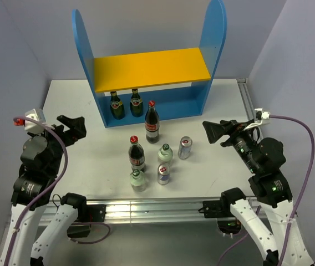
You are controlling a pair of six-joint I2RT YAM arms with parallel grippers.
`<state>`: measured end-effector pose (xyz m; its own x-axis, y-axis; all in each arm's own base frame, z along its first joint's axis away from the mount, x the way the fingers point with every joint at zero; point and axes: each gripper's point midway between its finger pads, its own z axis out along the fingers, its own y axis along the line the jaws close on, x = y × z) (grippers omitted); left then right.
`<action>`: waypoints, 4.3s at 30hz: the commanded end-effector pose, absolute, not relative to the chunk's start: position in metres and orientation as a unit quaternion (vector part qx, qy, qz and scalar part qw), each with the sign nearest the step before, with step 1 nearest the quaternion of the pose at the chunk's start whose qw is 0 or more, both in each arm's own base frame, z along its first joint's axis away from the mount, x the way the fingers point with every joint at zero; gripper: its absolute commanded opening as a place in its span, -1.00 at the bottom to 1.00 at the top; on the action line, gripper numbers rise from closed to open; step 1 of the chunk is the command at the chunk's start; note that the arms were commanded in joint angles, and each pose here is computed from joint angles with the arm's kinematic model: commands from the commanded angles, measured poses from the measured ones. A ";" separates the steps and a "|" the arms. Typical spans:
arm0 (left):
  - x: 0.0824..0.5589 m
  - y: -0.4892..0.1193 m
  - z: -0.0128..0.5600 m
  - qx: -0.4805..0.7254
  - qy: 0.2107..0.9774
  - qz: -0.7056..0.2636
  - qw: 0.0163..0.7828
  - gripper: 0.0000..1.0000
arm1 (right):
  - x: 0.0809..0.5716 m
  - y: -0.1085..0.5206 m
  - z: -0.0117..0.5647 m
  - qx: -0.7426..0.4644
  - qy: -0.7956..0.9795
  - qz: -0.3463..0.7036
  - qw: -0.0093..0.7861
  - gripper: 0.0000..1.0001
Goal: Place and organize the beverage onto the shelf
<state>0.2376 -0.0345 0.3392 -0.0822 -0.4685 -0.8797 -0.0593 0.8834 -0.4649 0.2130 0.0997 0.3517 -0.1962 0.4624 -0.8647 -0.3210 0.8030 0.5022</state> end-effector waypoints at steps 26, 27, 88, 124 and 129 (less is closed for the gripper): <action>0.236 -0.015 0.311 -0.201 0.726 -0.102 0.650 0.97 | 0.181 0.144 0.165 0.171 0.787 0.085 0.586 1.00; 0.236 -0.015 0.311 -0.201 0.726 -0.101 0.650 0.97 | 0.183 0.142 0.154 0.161 0.791 0.077 0.585 1.00; 0.239 -0.033 0.312 -0.157 0.730 -0.132 0.651 0.97 | 0.305 0.140 0.191 0.203 0.747 -0.018 0.633 -1.00; 0.242 -0.038 0.306 -0.141 0.741 -0.135 0.643 0.98 | 0.524 0.092 0.430 0.187 0.700 -0.067 0.686 -1.00; 0.242 -0.039 0.306 -0.140 0.741 -0.136 0.643 0.99 | 0.544 0.089 0.404 0.183 0.713 -0.087 0.671 -1.00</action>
